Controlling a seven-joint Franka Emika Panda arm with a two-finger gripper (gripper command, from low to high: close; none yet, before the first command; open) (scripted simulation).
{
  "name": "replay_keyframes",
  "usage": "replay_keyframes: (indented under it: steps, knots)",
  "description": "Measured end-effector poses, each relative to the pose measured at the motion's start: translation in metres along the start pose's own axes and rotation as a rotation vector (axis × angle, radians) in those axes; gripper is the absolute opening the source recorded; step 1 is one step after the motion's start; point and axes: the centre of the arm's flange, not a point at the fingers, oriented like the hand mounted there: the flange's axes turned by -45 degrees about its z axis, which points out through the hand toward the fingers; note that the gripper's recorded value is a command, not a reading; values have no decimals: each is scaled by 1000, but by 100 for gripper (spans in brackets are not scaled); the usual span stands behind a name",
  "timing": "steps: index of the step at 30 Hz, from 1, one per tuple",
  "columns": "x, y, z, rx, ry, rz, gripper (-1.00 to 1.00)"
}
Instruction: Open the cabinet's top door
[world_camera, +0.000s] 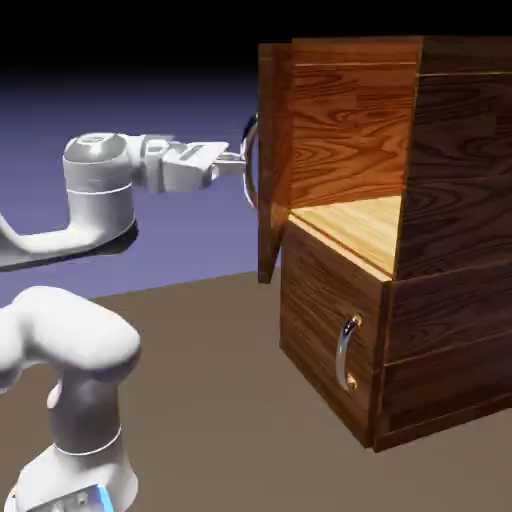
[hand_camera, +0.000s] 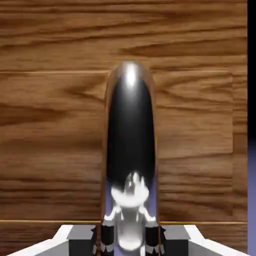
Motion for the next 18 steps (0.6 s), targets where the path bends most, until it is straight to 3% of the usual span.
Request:
replay_keyframes:
  steps: [18]
  knots:
    - [0, -89, -124, -419, 0, 0, -100]
